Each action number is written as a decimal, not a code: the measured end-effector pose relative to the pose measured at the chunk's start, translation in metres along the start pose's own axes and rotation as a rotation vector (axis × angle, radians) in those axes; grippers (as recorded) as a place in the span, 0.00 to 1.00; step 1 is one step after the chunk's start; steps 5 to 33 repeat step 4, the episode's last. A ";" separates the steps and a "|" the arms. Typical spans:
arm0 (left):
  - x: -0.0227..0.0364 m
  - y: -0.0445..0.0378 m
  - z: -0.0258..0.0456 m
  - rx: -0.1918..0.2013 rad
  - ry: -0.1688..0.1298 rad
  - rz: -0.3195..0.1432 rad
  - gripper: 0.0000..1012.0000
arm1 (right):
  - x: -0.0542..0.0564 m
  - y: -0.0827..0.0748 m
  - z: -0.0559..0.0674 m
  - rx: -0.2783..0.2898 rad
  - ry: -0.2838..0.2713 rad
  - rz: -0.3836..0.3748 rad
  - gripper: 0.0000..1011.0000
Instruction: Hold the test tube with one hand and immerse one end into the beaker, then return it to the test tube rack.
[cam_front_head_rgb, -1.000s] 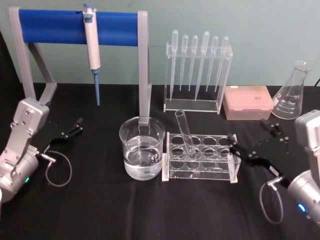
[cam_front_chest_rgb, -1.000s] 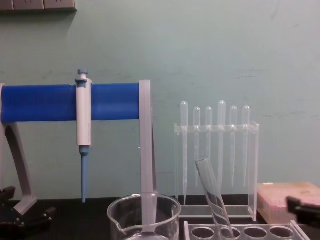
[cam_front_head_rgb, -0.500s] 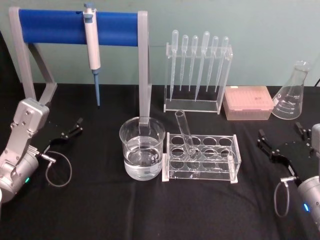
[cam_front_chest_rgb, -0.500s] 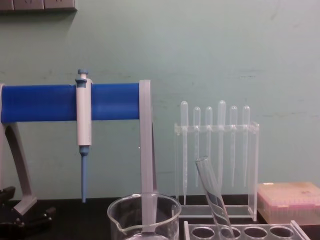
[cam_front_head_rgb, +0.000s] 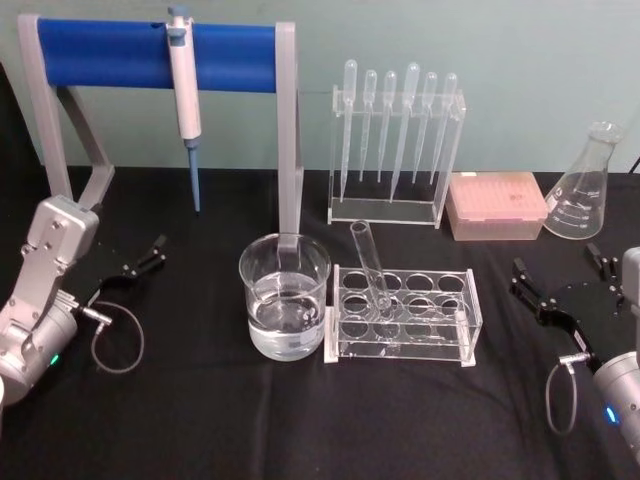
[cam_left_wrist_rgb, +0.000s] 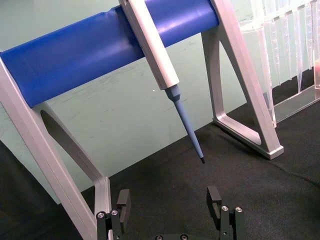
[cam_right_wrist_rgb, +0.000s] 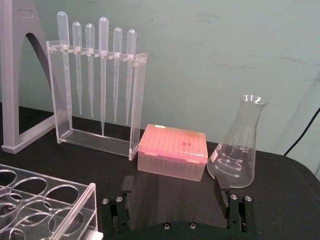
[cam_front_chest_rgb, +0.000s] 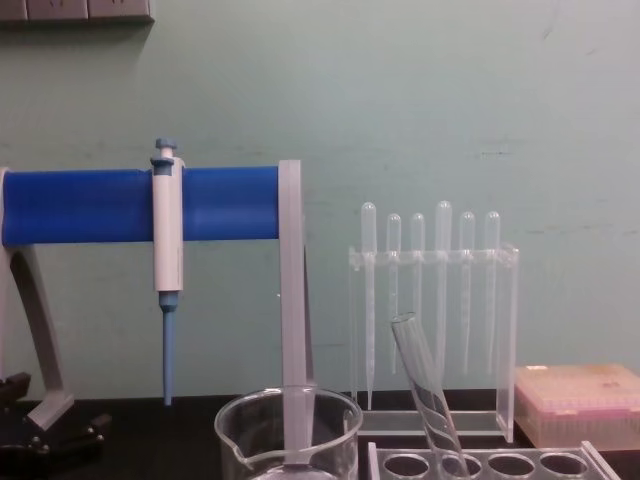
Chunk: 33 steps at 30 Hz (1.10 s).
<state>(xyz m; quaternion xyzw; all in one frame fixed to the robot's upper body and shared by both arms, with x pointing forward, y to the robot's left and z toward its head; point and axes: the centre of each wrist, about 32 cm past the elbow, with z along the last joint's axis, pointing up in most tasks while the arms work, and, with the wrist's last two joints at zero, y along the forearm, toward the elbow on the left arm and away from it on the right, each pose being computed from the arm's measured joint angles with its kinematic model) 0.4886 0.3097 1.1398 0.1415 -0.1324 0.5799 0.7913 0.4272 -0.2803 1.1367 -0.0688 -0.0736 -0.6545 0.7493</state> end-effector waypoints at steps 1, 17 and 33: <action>0.0000 0.0000 0.0000 0.000 0.000 0.000 0.99 | 0.000 0.000 0.000 -0.001 0.000 0.000 0.99; 0.0000 0.0000 0.0000 0.000 0.000 0.000 0.99 | 0.000 0.000 0.000 -0.001 -0.001 0.000 0.99; 0.0000 0.0000 0.0000 0.000 0.000 0.000 0.99 | 0.000 0.000 0.000 -0.001 -0.001 0.000 0.99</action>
